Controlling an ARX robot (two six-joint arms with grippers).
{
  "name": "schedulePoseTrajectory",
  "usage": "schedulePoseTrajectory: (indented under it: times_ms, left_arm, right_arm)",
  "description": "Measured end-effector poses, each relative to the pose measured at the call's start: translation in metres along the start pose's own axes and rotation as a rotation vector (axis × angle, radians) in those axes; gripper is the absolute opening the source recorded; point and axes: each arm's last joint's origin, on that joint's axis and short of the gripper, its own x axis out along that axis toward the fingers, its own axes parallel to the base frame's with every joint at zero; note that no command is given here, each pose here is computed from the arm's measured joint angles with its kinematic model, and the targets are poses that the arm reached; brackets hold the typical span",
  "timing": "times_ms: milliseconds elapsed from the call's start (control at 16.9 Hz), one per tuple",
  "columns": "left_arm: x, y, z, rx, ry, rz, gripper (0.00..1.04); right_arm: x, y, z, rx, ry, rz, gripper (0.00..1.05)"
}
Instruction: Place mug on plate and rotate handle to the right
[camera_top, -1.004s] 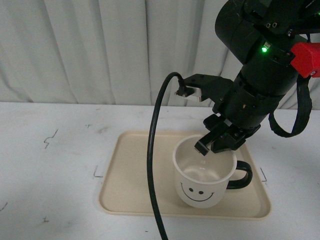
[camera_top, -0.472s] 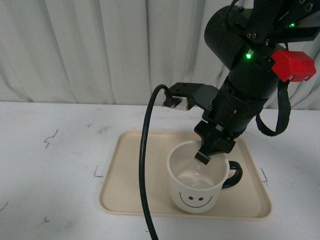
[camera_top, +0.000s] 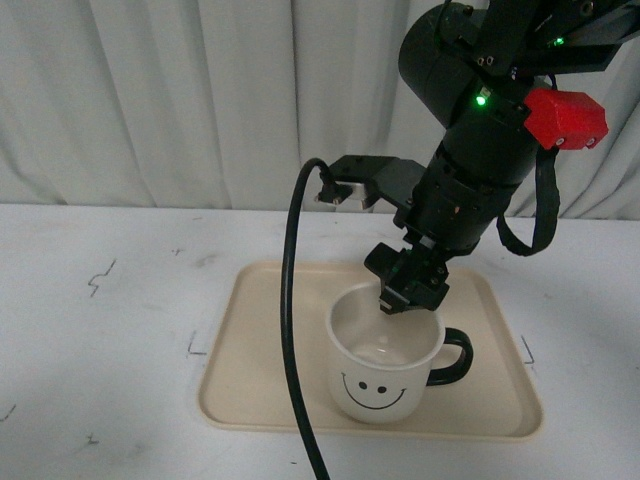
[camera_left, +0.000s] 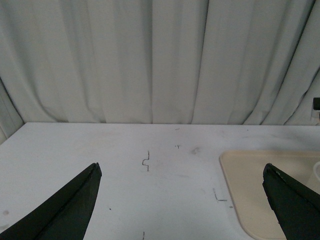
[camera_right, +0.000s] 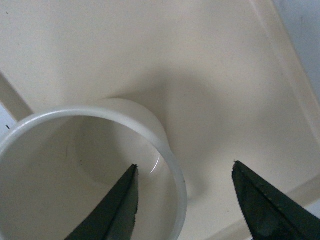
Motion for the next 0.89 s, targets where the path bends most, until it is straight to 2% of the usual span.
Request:
schedulePoseTrajectory:
  times_ms: [236, 295, 354, 413, 472, 591, 650, 768, 886]
  left_arm:
    - [0.0, 0.0, 0.0, 0.0, 0.0, 0.0, 0.98]
    - [0.0, 0.0, 0.0, 0.0, -0.001, 0.001, 0.98]
    - [0.0, 0.0, 0.0, 0.0, 0.0, -0.002, 0.98]
    - [0.0, 0.0, 0.0, 0.0, 0.0, 0.003, 0.98]
    - [0.0, 0.0, 0.0, 0.0, 0.0, 0.005, 0.98]
    - [0.0, 0.0, 0.0, 0.0, 0.0, 0.002, 0.98]
    - [0.0, 0.0, 0.0, 0.0, 0.0, 0.002, 0.98]
    - [0.0, 0.0, 0.0, 0.0, 0.0, 0.002, 0.98]
    - [0.0, 0.0, 0.0, 0.0, 0.0, 0.002, 0.98]
  right_arm:
    - [-0.037, 0.001, 0.014, -0.042, -0.152, 0.003, 0.98]
    - [-0.042, -0.001, 0.023, -0.009, -0.336, -0.285, 0.93]
    - [-0.049, 0.003, 0.011, 0.155, -0.488, -0.541, 0.82]
    - [-0.052, 0.013, -0.017, 0.341, -0.625, -0.7, 0.71]
    - [-0.059, 0.016, -0.055, 0.507, -0.798, -0.796, 0.59]
    - [-0.078, 0.029, -0.112, 0.641, -1.032, -0.869, 0.35]
    - [-0.087, 0.043, -0.13, 0.643, -1.098, -0.862, 0.22]
    - [-0.09, 0.064, -0.157, 0.629, -1.099, -0.819, 0.02]
    - [-0.09, 0.075, -0.182, 0.654, -1.068, -0.826, 0.02]
